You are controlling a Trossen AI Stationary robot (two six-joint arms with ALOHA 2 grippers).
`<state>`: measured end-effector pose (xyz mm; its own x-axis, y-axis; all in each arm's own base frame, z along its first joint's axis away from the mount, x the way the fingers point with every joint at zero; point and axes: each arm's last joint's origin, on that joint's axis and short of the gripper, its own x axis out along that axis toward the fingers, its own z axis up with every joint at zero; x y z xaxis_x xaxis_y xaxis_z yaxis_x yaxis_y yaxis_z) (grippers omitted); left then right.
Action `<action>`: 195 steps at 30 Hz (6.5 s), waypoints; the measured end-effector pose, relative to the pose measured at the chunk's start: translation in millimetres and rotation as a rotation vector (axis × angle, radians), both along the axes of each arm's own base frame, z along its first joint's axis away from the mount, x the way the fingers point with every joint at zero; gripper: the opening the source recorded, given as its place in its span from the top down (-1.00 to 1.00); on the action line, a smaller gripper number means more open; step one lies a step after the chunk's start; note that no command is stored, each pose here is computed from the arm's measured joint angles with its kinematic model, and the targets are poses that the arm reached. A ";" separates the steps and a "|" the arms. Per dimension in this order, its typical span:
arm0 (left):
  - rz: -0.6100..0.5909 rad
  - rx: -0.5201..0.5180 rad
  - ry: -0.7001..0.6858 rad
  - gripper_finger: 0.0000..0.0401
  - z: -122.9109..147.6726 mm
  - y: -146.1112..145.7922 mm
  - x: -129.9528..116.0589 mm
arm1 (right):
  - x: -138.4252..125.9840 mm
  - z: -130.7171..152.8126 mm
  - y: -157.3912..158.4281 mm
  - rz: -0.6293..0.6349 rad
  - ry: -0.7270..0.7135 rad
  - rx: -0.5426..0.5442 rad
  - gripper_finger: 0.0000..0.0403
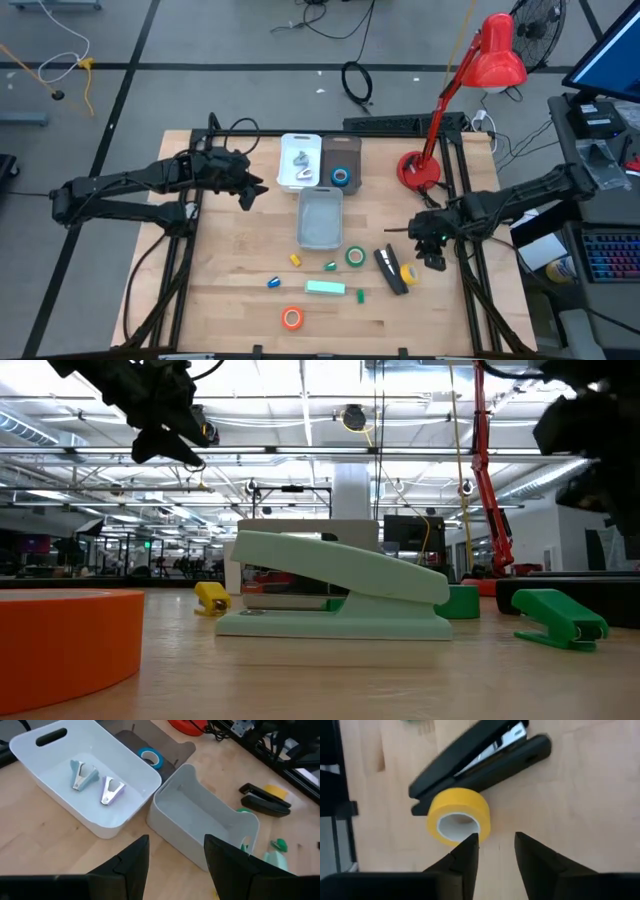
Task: Pick and place Stapler, Stapler remover, tape
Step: Put the yellow tape into the black bin
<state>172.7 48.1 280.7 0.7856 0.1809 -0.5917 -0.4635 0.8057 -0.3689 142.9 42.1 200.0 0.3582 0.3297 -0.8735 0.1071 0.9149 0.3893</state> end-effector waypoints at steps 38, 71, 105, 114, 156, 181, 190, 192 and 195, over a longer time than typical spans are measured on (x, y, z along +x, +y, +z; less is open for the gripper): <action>0.008 -0.053 -0.011 0.05 0.0 -5.6 1.4 | 16.8 -50.1 21.3 0.243 -0.091 -0.079 0.10; 0.001 -0.044 -0.009 0.05 0.0 -5.5 1.4 | 10.9 -42.9 23.2 0.119 -0.003 0.124 0.87; -0.013 0.018 0.004 0.05 0.1 -4.8 1.2 | 45.4 54.7 -39.0 -0.473 -1.057 -0.106 0.86; 0.001 0.029 0.007 0.05 0.1 -4.3 1.1 | 74.1 55.1 -62.4 -0.499 -0.984 -0.329 0.85; 0.040 0.069 0.018 0.05 -0.1 -2.6 0.7 | 149.8 46.5 -202.0 -0.596 -0.431 -0.686 0.85; 0.070 0.067 0.018 0.05 0.0 -1.9 0.5 | 176.3 -22.2 -230.8 -0.558 -0.295 -0.421 0.84; 0.071 0.067 0.018 0.05 -0.1 -1.9 0.5 | 175.2 -24.1 -235.3 -0.582 -0.289 -0.406 0.81; 0.070 0.069 0.018 0.05 -0.1 -1.9 0.5 | 173.6 -24.5 -237.1 -0.594 -0.282 -0.401 0.81; 0.071 0.069 0.019 0.05 -0.1 -1.9 0.5 | 171.2 -25.6 -238.7 -0.604 -0.264 -0.397 0.80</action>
